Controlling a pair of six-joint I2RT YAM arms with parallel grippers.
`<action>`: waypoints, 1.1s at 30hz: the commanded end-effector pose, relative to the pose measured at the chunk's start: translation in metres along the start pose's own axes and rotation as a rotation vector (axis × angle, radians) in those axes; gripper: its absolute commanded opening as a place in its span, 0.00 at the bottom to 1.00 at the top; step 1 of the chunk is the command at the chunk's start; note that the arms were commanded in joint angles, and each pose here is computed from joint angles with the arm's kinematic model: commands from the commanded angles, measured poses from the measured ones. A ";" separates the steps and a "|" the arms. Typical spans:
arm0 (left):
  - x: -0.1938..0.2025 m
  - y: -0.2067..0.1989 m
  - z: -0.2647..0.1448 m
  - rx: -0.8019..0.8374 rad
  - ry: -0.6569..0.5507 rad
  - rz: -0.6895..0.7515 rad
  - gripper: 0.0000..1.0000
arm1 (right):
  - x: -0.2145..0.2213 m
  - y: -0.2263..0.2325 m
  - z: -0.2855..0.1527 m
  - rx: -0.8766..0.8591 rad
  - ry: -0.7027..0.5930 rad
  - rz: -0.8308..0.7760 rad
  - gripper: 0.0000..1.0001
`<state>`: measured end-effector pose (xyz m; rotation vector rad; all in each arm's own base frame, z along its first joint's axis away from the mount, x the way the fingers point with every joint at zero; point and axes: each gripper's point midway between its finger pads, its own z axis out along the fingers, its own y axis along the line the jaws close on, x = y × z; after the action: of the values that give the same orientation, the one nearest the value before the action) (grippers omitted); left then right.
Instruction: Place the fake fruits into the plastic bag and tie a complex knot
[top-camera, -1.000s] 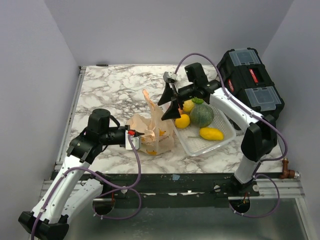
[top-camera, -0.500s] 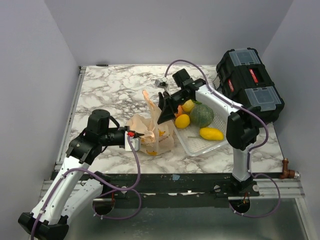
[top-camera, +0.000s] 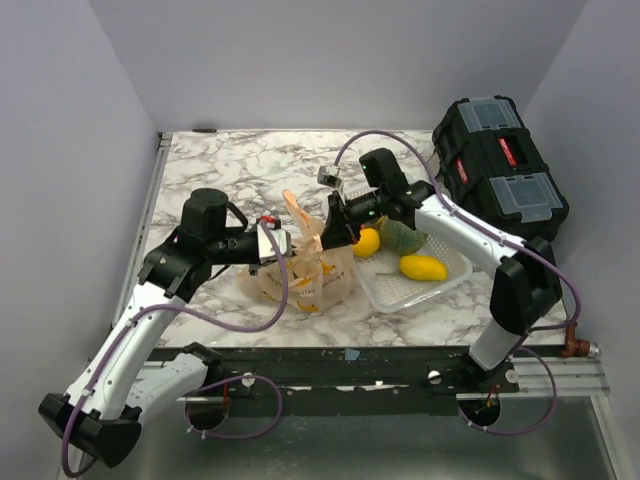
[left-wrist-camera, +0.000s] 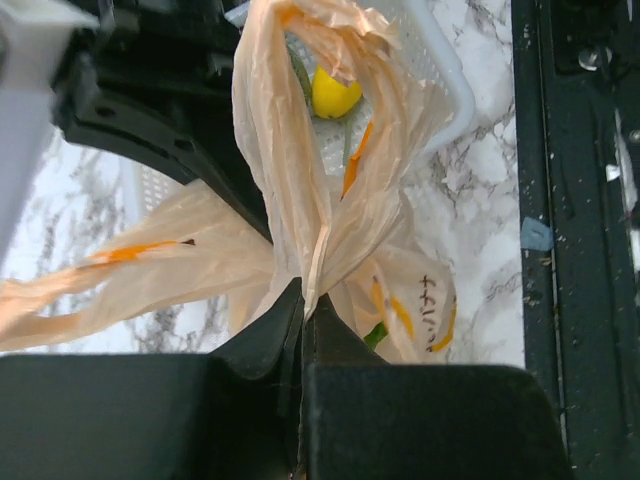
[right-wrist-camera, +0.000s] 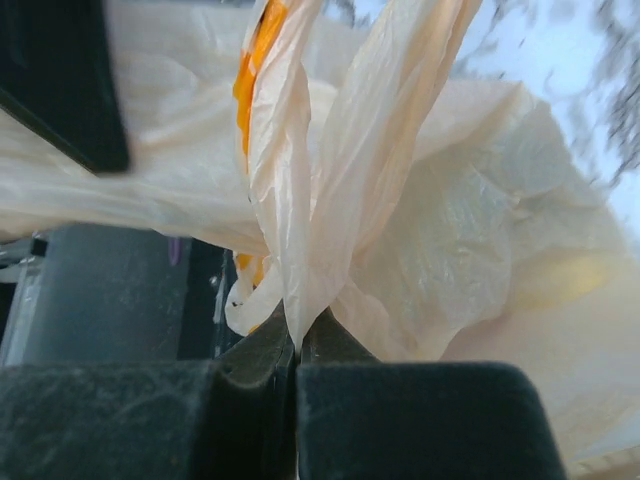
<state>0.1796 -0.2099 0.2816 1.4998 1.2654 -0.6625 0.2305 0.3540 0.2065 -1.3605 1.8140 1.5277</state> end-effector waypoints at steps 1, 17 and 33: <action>-0.010 0.009 0.013 0.008 -0.033 -0.241 0.00 | -0.034 -0.003 -0.001 0.141 -0.063 -0.139 0.01; 0.010 0.022 0.028 -0.003 0.030 -0.355 0.00 | -0.019 0.052 -0.006 -0.046 -0.022 -0.362 0.71; 0.015 0.018 0.032 0.017 0.097 -0.367 0.02 | -0.032 0.050 0.002 0.023 -0.050 -0.358 0.51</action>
<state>0.2073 -0.2374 0.2542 1.3199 1.6450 -0.8911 0.1981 0.3662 0.2536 -1.5509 1.4581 1.3845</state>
